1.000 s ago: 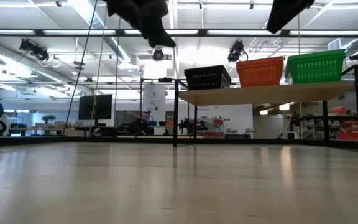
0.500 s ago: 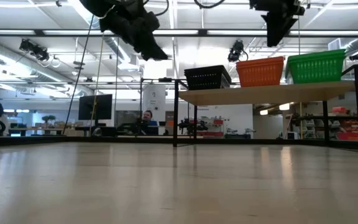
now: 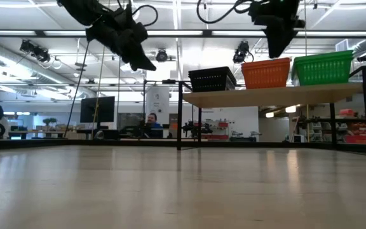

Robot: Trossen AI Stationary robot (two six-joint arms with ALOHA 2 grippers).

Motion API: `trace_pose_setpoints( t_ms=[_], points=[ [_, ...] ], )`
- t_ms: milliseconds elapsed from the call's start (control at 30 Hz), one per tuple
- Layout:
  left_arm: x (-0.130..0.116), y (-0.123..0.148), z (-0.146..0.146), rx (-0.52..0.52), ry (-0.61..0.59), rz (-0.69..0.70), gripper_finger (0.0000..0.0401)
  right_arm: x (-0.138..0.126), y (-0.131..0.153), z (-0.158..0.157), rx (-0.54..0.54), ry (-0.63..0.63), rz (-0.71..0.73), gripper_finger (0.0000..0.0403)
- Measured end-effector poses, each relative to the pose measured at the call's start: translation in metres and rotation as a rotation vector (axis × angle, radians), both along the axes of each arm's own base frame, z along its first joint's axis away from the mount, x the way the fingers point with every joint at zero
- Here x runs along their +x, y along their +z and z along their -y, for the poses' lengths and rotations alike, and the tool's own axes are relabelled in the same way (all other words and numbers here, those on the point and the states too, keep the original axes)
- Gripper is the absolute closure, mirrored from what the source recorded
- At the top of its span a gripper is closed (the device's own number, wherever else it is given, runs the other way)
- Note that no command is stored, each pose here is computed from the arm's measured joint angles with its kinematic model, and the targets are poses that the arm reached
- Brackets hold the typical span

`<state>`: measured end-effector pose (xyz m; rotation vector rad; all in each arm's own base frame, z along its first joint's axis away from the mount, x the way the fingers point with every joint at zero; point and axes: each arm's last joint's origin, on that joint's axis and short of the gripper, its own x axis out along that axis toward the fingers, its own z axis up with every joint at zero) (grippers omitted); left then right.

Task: Stack baskets on shelf by color
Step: Adjust the stacked orange bins on the shelf

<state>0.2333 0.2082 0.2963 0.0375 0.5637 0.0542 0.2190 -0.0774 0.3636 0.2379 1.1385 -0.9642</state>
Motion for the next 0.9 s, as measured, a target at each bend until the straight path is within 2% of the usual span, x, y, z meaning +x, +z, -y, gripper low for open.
trace_pose_setpoints(
  t_ms=[200,600,900],
  points=[
    [-0.002,-0.014,-0.002,0.0,0.01,0.004,0.0384,0.017,-0.013,0.009,-0.031,0.08,0.087,0.0247],
    [-0.003,-0.018,-0.001,-0.008,0.01,-0.005,0.0384,0.014,-0.048,0.042,-0.054,0.011,0.085,0.0247],
    [-0.003,-0.018,-0.001,-0.01,0.011,-0.007,0.0382,0.019,-0.069,0.048,-0.019,0.04,0.146,0.0247]
  ],
)
